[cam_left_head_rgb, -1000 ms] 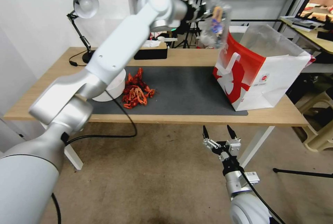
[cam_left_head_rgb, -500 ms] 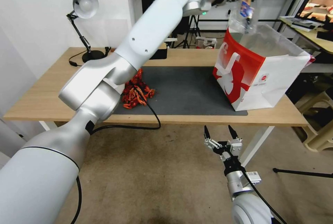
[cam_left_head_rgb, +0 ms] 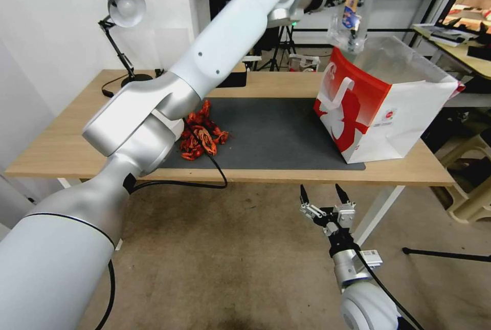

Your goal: Close the takeout container lid, then place the container into the takeout bag.

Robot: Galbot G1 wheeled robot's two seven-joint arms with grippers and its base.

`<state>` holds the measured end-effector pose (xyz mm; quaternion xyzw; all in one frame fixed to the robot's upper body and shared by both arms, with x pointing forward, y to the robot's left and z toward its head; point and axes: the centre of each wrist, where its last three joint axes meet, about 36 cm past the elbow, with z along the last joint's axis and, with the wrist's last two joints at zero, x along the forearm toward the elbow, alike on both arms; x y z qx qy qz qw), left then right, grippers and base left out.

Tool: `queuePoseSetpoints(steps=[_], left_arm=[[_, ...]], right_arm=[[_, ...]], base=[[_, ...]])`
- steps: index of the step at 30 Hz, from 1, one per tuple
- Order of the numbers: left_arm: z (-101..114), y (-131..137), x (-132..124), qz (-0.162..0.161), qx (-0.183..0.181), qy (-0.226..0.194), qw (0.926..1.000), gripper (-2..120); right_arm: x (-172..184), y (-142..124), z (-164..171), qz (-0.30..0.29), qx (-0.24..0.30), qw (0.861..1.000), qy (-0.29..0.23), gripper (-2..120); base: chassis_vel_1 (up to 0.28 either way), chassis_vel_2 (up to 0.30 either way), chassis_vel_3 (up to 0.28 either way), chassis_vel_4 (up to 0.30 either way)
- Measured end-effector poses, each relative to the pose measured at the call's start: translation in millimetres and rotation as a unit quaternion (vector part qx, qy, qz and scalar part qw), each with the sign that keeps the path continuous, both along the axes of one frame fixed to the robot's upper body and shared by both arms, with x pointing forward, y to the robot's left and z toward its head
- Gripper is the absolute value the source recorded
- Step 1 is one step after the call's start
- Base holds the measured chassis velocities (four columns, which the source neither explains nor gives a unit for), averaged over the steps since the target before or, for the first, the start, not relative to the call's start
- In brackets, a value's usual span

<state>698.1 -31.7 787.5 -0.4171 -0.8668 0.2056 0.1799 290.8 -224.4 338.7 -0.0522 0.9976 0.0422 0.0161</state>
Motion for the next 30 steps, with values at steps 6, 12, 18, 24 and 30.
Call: queuePoseSetpoints(steps=[6,12,18,24,30], left_arm=[[-21,-20,-12,-0.035,-0.007,-0.06,0.9975,0],[-33,-27,-15,-0.043,0.0,-0.089,0.9951,0],[-47,-32,-17,-0.045,0.004,-0.109,0.993,0],[-48,-34,-18,-0.051,0.009,-0.119,0.9916,7],[-47,-34,-19,-0.042,0.011,-0.134,0.9901,29]], right_arm=[[-1,0,-1,-0.003,0.002,1.0,0.002,100],[-2,-1,-1,-0.005,0.003,1.0,0.003,100],[-3,-3,0,-0.008,0.002,1.0,0.002,100],[-3,-2,0,-0.007,0.005,1.0,0.002,100],[-4,1,-1,-0.002,0.006,1.0,0.003,100]], base=[[0.0,0.0,0.0,0.0],[0.0,0.0,0.0,0.0],[0.0,0.0,0.0,0.0],[0.0,0.0,0.0,0.0],[0.0,0.0,0.0,0.0]])
